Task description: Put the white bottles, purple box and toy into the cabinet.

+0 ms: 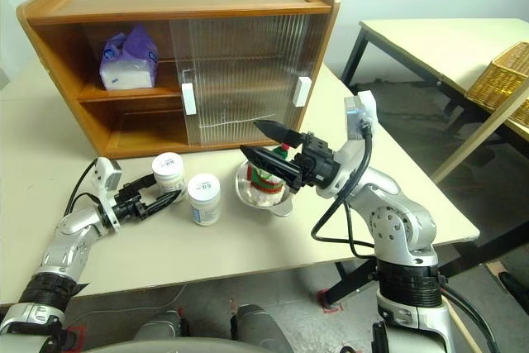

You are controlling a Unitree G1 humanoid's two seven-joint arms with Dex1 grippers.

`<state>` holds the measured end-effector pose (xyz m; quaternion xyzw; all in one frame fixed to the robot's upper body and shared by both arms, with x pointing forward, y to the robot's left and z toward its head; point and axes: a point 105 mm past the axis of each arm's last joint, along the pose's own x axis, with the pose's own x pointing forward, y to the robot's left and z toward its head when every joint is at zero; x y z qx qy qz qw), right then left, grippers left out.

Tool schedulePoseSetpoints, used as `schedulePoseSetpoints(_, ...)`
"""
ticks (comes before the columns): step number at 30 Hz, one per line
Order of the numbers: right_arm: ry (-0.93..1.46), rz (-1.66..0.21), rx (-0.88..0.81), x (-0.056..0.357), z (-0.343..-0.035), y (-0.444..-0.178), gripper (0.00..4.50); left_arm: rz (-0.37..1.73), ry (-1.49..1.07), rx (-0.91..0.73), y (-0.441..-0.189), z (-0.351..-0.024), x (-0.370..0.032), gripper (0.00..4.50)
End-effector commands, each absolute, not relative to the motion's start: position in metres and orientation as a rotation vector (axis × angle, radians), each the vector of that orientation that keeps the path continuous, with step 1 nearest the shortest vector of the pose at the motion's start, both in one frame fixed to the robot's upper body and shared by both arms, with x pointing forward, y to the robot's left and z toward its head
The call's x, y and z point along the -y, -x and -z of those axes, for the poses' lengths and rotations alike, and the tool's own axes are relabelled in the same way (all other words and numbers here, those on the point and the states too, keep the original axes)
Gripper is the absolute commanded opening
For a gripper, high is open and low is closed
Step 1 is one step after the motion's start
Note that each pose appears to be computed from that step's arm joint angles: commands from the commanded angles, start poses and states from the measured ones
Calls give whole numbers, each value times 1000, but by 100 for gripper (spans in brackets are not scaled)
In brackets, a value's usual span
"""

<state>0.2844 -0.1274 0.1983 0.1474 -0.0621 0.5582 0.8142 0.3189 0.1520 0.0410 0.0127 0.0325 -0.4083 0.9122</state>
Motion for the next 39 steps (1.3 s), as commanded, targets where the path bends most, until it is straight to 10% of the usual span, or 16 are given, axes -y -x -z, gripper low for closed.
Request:
schedulePoseSetpoints(1,-304,-1195,138,128,-201,-283,450,749,14,3,-329,-58,-160,306)
schedulePoseSetpoints(16,-314,-1214,138,123,-199,-285,450,474,41,103,-374,-106,-184,306)
schedulePoseSetpoints(39,-301,-1208,151,124,-202,-284,450,198,-9,-38,-426,-81,-191,306)
